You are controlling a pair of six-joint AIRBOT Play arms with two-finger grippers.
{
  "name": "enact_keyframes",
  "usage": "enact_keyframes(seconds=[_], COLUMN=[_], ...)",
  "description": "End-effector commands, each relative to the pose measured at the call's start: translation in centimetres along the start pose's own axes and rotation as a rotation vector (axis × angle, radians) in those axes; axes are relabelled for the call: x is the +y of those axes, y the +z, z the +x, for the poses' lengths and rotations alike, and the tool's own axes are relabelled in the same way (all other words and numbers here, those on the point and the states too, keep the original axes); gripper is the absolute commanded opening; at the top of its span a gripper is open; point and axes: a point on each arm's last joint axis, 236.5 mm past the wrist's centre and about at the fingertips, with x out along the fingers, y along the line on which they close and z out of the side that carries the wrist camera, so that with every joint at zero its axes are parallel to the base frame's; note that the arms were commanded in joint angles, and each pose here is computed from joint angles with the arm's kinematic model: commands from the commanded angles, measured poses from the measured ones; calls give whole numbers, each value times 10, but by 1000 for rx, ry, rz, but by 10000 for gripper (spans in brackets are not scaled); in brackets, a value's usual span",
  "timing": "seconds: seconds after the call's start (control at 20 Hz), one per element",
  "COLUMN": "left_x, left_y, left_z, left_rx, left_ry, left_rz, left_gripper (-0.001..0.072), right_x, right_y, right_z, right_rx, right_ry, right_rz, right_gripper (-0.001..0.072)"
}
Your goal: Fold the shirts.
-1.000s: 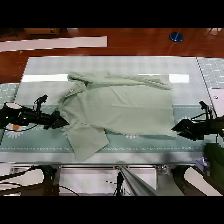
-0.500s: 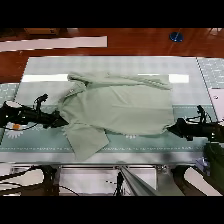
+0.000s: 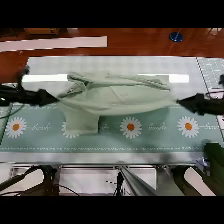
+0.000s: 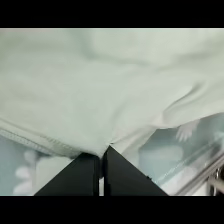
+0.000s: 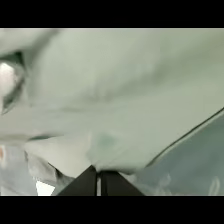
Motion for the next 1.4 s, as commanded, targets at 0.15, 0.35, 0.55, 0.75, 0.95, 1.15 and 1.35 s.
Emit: enact_keyframes(seconds=[0.15, 0.35, 0.55, 0.75, 0.95, 1.15, 1.35], left_x=[-216, -349, -392, -407, -384, -352, -303], left_y=[99, 76, 31, -23, -63, -85, -79], left_z=[-190, -323, -377, -395, -380, -345, -312], left_rx=[-641, -1061, -1191, -1210, -1102, -894, -698], left_ry=[-15, 82, 214, 326, 434, 455, 483], left_rz=[536, 846, 890, 892, 829, 746, 653], left_gripper=[30, 29, 29, 27, 27, 27, 26], right_x=[175, 295, 360, 373, 346, 309, 262], right_y=[90, 105, 79, 36, -1, -28, -27], right_z=[-118, -212, -302, -336, -330, -315, -285], right_rx=[-397, -686, -950, -1034, -942, -776, -578], right_ry=[36, -1, -235, -384, -511, -607, -622], right_rz=[-416, -642, -792, -831, -795, -725, -621], right_gripper=[22, 21, 21, 21, 20, 20, 19])
